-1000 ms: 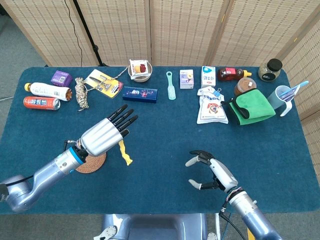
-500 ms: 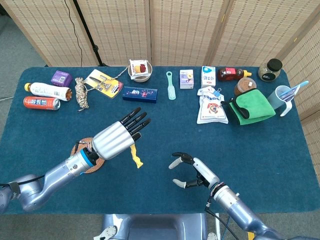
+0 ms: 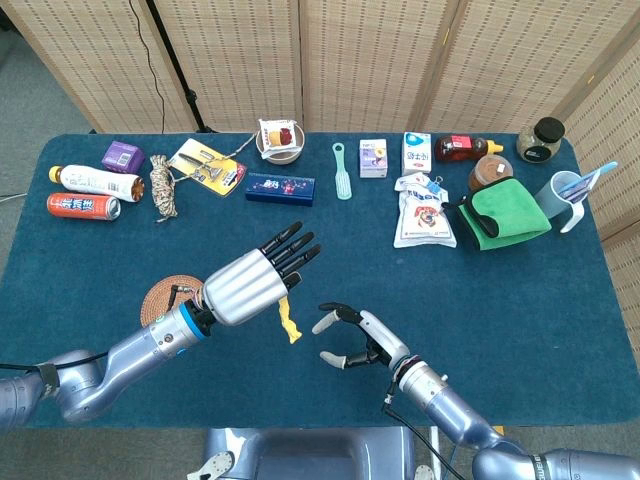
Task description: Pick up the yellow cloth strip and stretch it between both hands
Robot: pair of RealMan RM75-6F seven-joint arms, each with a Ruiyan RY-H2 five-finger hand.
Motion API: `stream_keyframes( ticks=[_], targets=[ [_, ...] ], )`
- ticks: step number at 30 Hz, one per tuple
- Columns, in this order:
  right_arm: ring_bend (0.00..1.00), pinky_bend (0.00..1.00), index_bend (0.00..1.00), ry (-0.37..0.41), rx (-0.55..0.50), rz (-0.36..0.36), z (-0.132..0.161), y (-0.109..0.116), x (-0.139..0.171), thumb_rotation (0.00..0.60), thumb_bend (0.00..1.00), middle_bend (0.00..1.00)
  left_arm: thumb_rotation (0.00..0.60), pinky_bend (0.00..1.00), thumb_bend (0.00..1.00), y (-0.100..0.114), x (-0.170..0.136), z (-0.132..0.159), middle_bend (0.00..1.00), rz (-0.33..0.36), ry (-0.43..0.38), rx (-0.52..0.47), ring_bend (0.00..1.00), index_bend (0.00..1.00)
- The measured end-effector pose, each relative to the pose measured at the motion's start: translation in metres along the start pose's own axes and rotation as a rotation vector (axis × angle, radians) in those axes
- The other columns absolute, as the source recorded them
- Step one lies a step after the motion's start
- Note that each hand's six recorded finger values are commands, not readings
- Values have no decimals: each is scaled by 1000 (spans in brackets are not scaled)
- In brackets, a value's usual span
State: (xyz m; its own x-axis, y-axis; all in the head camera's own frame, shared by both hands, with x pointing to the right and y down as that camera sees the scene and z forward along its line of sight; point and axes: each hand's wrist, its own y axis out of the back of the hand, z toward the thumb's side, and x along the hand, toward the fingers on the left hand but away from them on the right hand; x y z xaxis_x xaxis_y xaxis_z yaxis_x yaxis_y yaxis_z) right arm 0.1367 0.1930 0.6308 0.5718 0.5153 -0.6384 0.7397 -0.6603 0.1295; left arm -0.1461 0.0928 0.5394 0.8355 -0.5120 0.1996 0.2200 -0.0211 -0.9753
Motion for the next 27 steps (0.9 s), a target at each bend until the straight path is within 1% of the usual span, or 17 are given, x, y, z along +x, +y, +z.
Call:
stream_keyframes(
  ticks=[7, 11, 27],
  targets=[
    [20, 0, 397, -2, -32, 7, 1, -4, -8, 600, 307, 131, 600, 0, 590, -2, 4, 5, 143, -5, -7, 4, 21, 704],
    [20, 0, 406, -2, -48, 22, 1, -7, -10, 600, 307, 137, 600, 0, 590, -5, 7, 7, 143, -7, -6, 4, 21, 704],
    [24, 0, 441, 7, -77, 44, 5, -17, -22, 600, 309, 161, 600, 0, 590, -7, 13, 15, 143, -6, -4, 1, 21, 704]
  ],
)
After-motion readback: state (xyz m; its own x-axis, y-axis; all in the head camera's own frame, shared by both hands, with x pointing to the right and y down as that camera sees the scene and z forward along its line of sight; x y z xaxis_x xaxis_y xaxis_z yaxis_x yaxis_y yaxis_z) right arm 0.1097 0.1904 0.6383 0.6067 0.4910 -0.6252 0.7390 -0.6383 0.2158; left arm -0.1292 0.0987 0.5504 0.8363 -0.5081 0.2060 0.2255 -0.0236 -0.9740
